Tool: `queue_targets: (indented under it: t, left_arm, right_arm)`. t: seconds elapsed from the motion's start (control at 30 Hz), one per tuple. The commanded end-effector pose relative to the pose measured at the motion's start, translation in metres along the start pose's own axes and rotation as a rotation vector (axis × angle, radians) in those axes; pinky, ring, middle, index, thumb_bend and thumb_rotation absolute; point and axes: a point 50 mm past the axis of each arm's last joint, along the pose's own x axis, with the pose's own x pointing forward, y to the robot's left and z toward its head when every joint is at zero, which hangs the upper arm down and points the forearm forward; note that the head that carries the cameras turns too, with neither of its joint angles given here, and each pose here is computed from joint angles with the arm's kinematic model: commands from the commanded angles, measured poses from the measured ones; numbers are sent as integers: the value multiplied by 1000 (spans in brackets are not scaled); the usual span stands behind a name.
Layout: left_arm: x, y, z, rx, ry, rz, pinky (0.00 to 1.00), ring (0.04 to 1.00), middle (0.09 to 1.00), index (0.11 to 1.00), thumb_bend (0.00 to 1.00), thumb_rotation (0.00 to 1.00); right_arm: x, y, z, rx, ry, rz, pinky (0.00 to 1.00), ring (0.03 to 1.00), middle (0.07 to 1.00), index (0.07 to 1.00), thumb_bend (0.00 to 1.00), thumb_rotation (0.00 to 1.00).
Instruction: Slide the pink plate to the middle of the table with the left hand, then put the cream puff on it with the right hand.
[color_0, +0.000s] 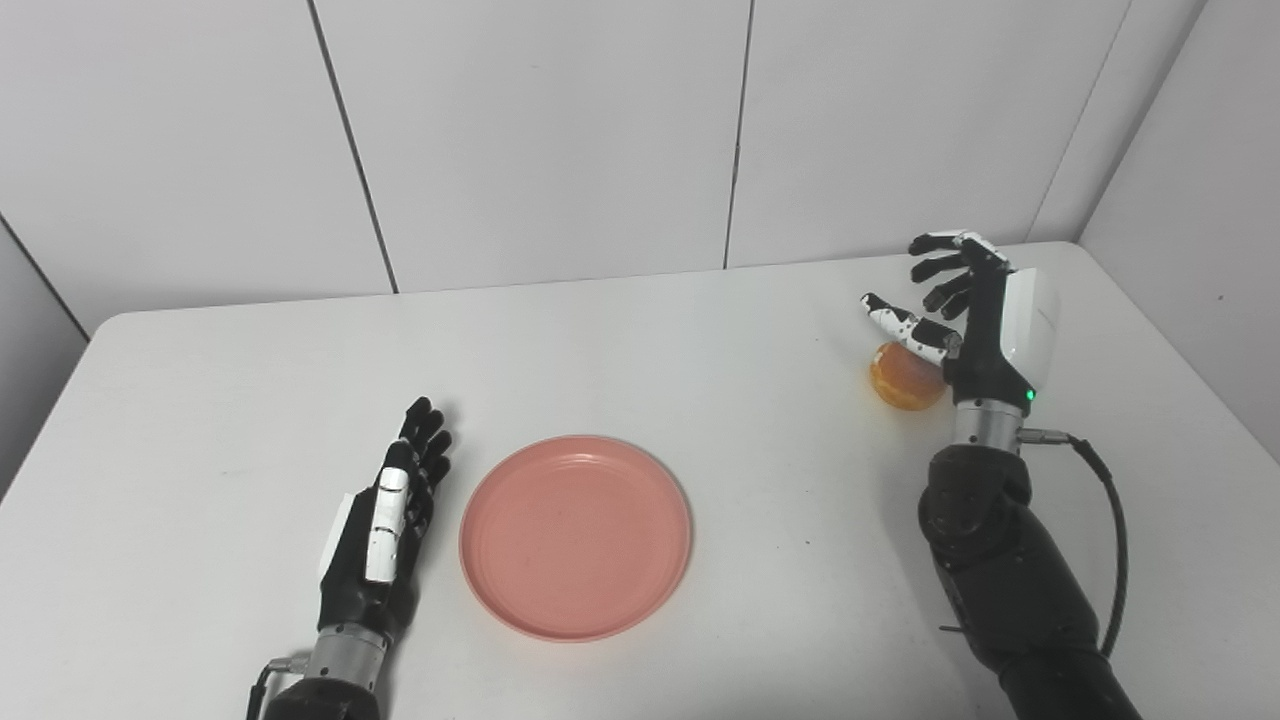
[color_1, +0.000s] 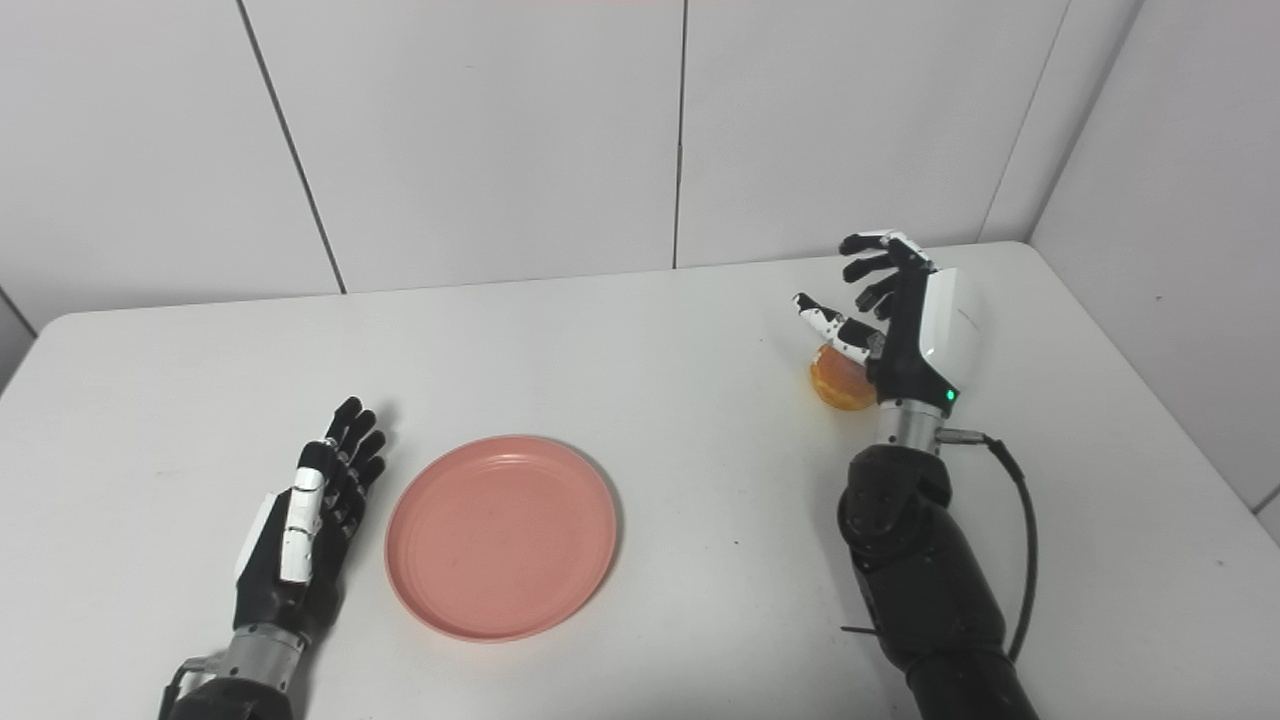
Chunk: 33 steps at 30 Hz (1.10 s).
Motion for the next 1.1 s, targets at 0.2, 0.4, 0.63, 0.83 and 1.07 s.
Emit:
queue_targets:
  t: [0.2, 0.4, 0.63, 0.83, 1.07]
  left_arm:
    - [-3, 2, -2, 0, 18, 6, 994, 982, 987, 975, 602, 1000]
    - [-3, 3, -2, 1, 20, 0, 998, 985, 991, 979, 614, 1000]
    - [-4, 3, -1, 1, 23, 3, 998, 984, 991, 981, 596, 1000]
    - [-3, 4, -2, 2, 19, -3, 1000, 987, 992, 981, 612, 1000]
    - [-4, 4, -1, 3, 22, 1, 999, 984, 989, 976, 608, 1000]
  right_arm:
    - [27, -17, 8, -130, -8, 179, 775, 890, 903, 894, 852, 420]
    - [31, -20, 5, -189, 32, 229, 835, 916, 923, 920, 926, 433]
    - [30, -20, -3, -248, 119, 319, 873, 947, 948, 952, 925, 446]
    - [31, -21, -9, -283, 219, 404, 903, 965, 967, 967, 883, 405]
    - [29, -20, -11, -255, 312, 467, 773, 923, 957, 946, 880, 252]
